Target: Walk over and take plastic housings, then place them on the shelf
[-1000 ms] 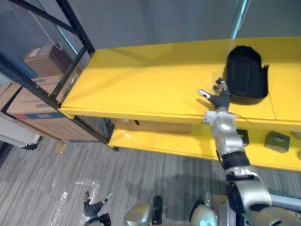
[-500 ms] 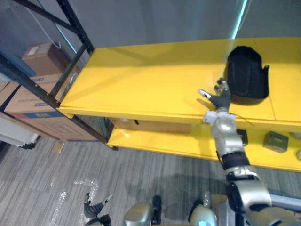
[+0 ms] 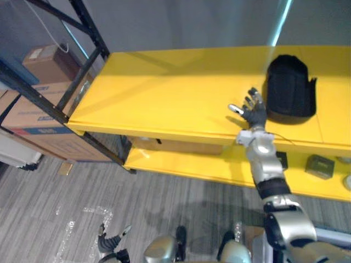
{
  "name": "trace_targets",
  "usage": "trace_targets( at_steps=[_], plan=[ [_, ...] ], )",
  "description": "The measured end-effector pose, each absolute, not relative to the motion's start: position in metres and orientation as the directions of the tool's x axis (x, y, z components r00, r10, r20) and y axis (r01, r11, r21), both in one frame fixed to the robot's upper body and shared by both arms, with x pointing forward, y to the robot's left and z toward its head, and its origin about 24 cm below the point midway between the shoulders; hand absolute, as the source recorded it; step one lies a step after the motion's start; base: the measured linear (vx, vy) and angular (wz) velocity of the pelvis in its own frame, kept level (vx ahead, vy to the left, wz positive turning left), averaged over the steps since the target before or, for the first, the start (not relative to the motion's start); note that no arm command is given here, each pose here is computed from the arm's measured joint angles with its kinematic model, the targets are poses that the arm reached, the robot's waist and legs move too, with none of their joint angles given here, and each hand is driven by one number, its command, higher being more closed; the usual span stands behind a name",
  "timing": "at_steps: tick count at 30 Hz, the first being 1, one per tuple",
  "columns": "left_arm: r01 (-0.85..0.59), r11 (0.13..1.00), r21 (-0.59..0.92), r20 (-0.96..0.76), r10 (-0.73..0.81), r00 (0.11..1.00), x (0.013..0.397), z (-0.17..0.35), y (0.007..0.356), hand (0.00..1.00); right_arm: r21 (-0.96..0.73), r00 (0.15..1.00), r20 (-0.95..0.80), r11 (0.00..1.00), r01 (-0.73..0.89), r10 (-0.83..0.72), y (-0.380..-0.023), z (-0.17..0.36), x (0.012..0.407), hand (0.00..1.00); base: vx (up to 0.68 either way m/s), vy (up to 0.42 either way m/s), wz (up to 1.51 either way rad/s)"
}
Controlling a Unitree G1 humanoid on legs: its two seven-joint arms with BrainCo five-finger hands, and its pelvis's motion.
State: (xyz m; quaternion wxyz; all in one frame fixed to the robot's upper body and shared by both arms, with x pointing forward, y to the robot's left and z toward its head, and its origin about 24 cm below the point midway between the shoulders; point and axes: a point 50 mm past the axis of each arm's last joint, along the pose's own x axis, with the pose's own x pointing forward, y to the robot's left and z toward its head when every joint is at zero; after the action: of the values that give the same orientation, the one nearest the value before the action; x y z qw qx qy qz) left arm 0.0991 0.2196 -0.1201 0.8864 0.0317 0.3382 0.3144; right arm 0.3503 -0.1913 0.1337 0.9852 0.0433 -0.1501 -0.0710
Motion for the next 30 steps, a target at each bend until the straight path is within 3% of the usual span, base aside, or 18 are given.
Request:
trace_targets(
  at_steps=[4,14,22,30],
  plan=[
    [-0.54,0.795,0.278,-0.579,0.587,0.566,0.098,-0.12,0.222,0.0,0.128,0.89,0.383,0.968,0.216,-0.249,-0.194,0.137,0.319,1.0,0.02,0.007,-0.06],
    [-0.61,0.726,0.317,-0.559,0.662,0.499,0.079,-0.119,0.236,0.0,0.089,0.843,0.27,0.884,0.458,-0.464,-0.241,0.087,0.253,1.0,-0.03,0.033,-0.23],
    [-0.615,0.726,0.307,-0.546,0.664,0.51,0.081,-0.118,0.236,0.0,0.085,0.821,0.266,0.861,0.502,-0.505,-0.257,0.087,0.251,1.0,0.05,0.002,0.01],
    [-0.621,0.731,0.284,-0.551,0.654,0.518,0.084,-0.118,0.232,0.0,0.075,0.815,0.317,0.869,0.488,-0.485,-0.276,0.11,0.277,1.0,0.01,0.021,0.09]
  ],
)
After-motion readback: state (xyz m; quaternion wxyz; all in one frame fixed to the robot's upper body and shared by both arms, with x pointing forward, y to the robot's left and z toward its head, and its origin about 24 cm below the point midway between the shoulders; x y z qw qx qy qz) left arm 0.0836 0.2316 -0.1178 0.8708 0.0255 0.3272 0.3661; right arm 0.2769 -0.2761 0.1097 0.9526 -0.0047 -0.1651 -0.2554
